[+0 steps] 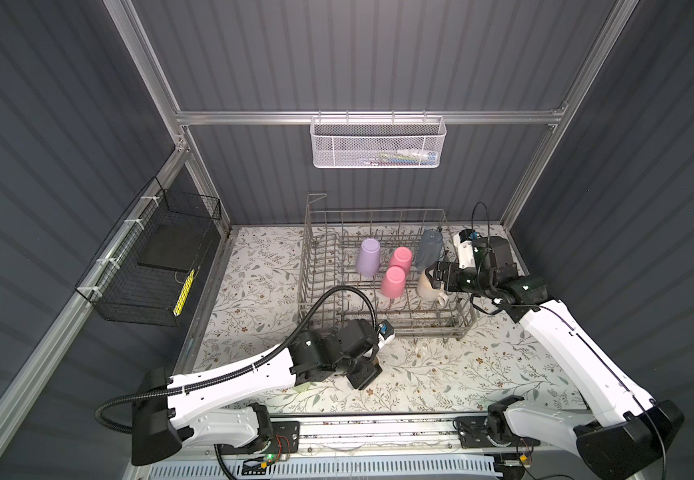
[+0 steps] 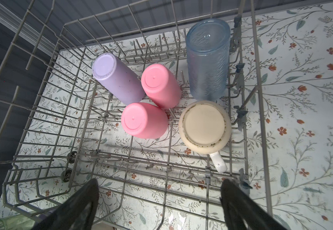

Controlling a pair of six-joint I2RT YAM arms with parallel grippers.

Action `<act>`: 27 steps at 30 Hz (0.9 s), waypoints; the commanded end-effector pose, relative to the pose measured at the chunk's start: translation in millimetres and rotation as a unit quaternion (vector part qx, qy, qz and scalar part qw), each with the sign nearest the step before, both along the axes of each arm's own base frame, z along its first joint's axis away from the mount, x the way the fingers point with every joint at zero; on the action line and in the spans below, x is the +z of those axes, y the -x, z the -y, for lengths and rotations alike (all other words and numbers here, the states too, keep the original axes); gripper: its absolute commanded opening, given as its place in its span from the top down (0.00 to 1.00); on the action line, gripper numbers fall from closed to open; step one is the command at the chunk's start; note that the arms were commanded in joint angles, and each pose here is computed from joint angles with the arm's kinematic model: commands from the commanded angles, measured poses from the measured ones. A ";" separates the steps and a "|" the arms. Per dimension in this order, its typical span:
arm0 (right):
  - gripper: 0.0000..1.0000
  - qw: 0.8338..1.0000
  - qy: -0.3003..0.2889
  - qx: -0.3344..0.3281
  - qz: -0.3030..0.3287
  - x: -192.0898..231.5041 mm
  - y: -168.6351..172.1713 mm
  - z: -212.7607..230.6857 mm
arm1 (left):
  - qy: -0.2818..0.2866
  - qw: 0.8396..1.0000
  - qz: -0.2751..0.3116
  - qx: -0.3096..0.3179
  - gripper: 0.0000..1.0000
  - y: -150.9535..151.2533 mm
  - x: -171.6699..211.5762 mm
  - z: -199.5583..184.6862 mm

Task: Load the cups into the dish rack
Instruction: 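Reach the left gripper down to the beige cup on the table and grasp its rim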

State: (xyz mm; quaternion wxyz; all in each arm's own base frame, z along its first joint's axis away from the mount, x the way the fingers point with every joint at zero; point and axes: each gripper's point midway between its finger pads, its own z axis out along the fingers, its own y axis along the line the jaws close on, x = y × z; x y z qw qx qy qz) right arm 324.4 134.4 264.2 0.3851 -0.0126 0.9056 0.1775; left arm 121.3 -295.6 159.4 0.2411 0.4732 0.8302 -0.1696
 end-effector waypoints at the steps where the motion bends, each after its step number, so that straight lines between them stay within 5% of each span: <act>1: 0.05 1.000 -0.008 0.002 -0.003 -0.6 0.0 -1.8 | -0.017 1.000 -0.006 0.013 0.35 -1.7 -16.0 0.5; 18: 0.05 1.000 -0.012 0.004 -0.016 -13.1 -2.3 -3.1 | -0.071 0.996 -0.044 0.007 0.45 7.8 -64.5 4.0; 27: 0.05 1.000 -0.014 0.000 -0.022 -21.5 -0.7 0.9 | -0.070 0.996 -0.057 -0.012 0.68 14.3 -64.9 13.0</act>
